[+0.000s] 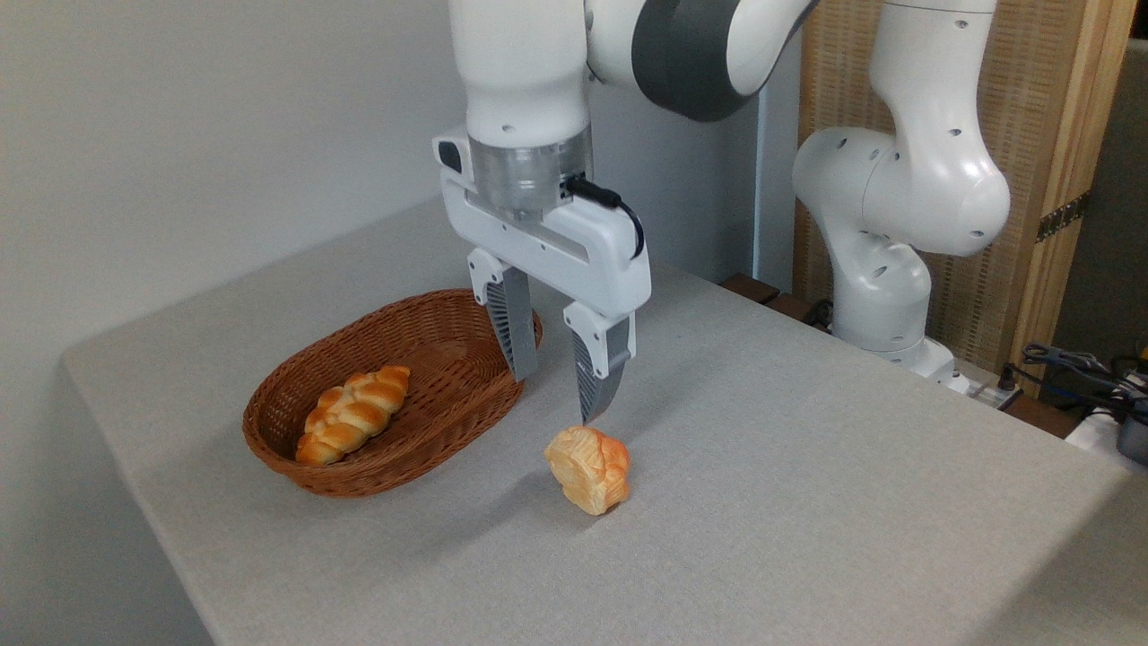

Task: Put bread into the basket
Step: 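Move the open gripper over the round bread roll and lower it, then close the gripper on the round bread roll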

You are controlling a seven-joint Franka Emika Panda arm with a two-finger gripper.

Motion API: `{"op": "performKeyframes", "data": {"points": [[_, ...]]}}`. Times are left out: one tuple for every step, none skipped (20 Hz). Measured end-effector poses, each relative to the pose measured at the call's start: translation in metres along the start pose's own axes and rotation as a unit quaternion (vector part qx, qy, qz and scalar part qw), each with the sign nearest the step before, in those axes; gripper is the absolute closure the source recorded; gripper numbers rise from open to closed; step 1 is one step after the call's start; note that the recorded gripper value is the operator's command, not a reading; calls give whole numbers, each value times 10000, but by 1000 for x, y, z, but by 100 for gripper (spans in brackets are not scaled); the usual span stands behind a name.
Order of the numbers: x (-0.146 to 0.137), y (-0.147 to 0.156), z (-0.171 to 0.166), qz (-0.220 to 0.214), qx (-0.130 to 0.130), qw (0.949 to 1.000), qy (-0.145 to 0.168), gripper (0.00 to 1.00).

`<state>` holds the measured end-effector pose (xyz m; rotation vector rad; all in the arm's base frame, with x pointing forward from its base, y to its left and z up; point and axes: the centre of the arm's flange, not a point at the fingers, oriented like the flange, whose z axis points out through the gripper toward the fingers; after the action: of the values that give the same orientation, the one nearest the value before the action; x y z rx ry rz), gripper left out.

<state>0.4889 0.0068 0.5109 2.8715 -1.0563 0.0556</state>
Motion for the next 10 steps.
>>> {"op": "performKeyframes", "data": {"points": [[-1,0,6,-6,3,10000,0,0],[-2,0,12,-13,6,10000,0,0],[-3,0,19,-20,11,10000,2,0],[-5,0,25,-26,9,10000,-4,0],[-6,1,31,-32,10,10000,-6,0],[-7,1,38,-39,34,10000,15,0],[-8,1,44,-45,57,10000,36,0],[-9,1,49,-51,61,10000,36,0],[-10,1,53,-55,57,10000,29,0],[-11,2,55,-57,50,10000,21,0]]}}
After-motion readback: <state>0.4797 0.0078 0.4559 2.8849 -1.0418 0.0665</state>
